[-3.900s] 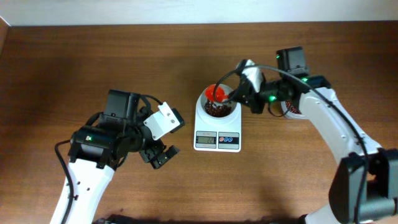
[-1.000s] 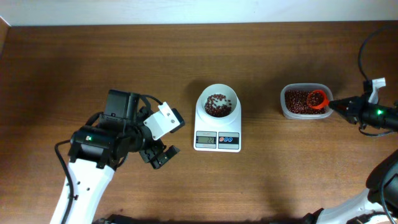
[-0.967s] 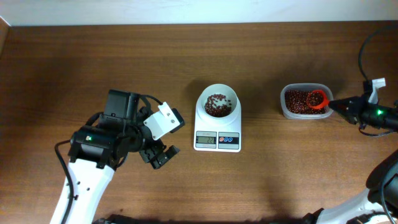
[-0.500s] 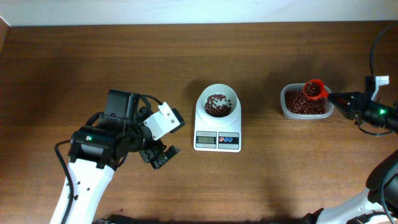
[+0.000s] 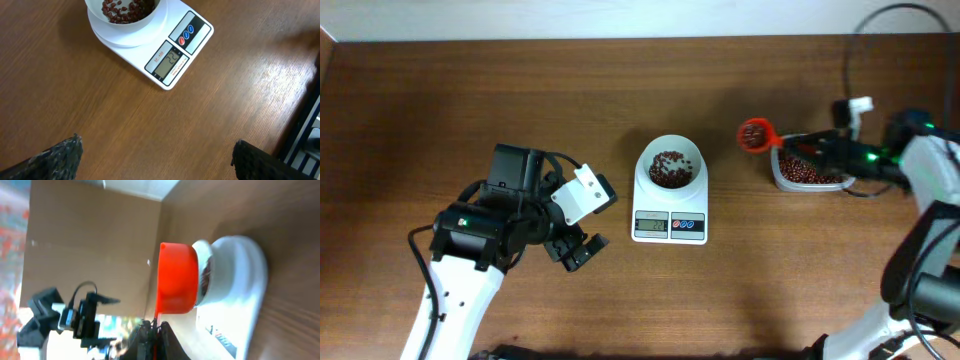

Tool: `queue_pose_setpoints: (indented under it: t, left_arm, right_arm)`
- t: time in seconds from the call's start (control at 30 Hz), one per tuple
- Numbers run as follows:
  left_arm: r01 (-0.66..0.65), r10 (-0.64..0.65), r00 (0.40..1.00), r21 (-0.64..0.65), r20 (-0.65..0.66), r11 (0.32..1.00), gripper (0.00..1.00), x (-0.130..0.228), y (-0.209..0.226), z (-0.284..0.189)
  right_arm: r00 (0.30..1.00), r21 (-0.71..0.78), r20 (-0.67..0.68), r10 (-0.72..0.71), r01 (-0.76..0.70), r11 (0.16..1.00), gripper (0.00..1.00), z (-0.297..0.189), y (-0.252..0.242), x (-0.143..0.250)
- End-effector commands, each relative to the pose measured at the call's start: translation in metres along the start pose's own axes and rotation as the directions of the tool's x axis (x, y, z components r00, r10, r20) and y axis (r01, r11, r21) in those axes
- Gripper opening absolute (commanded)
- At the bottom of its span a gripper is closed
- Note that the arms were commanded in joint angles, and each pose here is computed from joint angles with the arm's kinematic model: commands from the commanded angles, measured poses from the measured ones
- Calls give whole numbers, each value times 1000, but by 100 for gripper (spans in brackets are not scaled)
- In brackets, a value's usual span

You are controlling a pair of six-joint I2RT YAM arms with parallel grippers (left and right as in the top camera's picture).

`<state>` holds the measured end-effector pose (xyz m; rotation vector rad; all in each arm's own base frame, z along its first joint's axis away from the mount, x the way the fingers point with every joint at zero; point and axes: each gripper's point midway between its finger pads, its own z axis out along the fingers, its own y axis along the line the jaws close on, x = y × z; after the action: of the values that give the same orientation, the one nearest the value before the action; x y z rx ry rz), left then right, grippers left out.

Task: Scoop and weigh 50g on scale
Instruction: 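Carry the filled scoop over the white bowl on the scale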

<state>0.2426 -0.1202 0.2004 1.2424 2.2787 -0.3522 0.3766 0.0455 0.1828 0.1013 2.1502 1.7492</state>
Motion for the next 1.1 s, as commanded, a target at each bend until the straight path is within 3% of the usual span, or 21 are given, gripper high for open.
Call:
queue_pose_setpoints:
  t: [0.0, 0.23, 0.4, 0.53, 0.67, 0.73, 0.8, 0.87, 0.97, 1.03, 1.07]
  left_arm:
    - [-17, 18, 1000, -16, 16, 1000, 99, -3, 1, -5]
    - [-17, 18, 1000, -17, 17, 1000, 99, -3, 1, -5]
    - [-17, 18, 1000, -17, 17, 1000, 99, -3, 1, -5]
    - [-17, 18, 1000, -17, 17, 1000, 99, -3, 1, -5]
    - [-17, 18, 1000, -17, 17, 1000, 99, -3, 1, -5]
    - [-17, 18, 1000, -16, 16, 1000, 99, -3, 1, -5]
    - [-17, 18, 1000, -17, 17, 1000, 99, -3, 1, -5]
    - [-17, 18, 1000, -16, 16, 1000, 99, -3, 1, -5]
    - [-17, 18, 1000, -17, 17, 1000, 99, -3, 1, -5]
    - [-17, 18, 1000, -17, 17, 1000, 99, -3, 1, -5]
    - [-17, 18, 1000, -17, 17, 1000, 99, -3, 1, -5]
  right_arm:
    - [995, -70, -95, -34, 27, 997, 4, 38, 14, 16]
    - [965, -121, -227, -130, 105, 987, 4, 94, 29, 37]
    - [917, 53, -286, -277, 304, 951, 4, 115, -6, 36]
    - [831, 27, -296, -472, 501, 865, 4, 122, -10, 31]
    - [803, -10, -280, -526, 545, 838, 4, 123, -5, 28]
    - [812, 53, -300, -501, 539, 841, 4, 122, -15, 26]
    - [801, -22, -283, -528, 544, 838, 4, 123, -3, 31]
    - [809, 50, -301, -505, 542, 839, 4, 122, -15, 26]
    - [791, -47, -279, -545, 556, 830, 4, 126, 0, 33]
    - [823, 35, -291, -487, 518, 854, 4, 127, -9, 26]
    - [803, -61, -264, -535, 540, 840, 4, 129, 6, 30]
